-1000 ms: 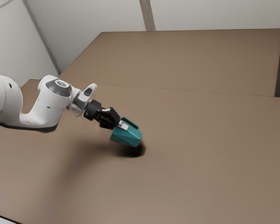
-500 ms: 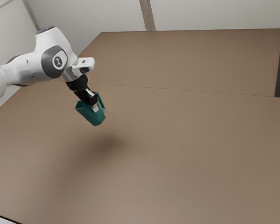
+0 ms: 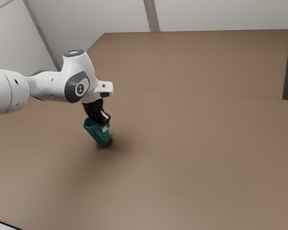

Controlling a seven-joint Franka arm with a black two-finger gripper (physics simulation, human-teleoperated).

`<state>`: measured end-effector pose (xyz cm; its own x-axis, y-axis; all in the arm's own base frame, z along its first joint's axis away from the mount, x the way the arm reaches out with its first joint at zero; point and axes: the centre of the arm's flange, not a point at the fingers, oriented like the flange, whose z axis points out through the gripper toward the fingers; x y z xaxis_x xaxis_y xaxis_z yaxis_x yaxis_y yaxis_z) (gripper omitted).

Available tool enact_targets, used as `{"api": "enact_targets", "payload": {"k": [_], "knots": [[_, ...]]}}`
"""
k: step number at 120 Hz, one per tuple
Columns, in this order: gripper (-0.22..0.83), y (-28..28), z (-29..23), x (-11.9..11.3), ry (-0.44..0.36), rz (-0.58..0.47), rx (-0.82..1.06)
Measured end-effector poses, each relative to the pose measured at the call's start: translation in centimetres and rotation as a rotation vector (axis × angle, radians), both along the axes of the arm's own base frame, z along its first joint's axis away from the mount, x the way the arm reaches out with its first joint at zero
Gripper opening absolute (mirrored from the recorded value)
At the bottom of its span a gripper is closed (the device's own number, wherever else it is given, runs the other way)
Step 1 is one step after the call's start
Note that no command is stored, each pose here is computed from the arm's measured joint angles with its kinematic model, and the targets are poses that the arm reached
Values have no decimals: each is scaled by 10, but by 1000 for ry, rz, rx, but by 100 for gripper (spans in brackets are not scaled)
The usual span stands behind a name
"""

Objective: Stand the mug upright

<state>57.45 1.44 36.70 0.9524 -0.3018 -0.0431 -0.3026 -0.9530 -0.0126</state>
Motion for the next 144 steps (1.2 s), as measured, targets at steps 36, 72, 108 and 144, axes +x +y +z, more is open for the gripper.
{"api": "enact_targets", "payload": {"k": [36, 72, 108, 144], "knots": [[12, -5, -16, -2, 25, 49, -7], [49, -17, 60, -3, -74, 94, -59], [59, -18, 200, 16, -153, 118, -113], [61, -18, 251, -10, -131, 116, -100]]}}
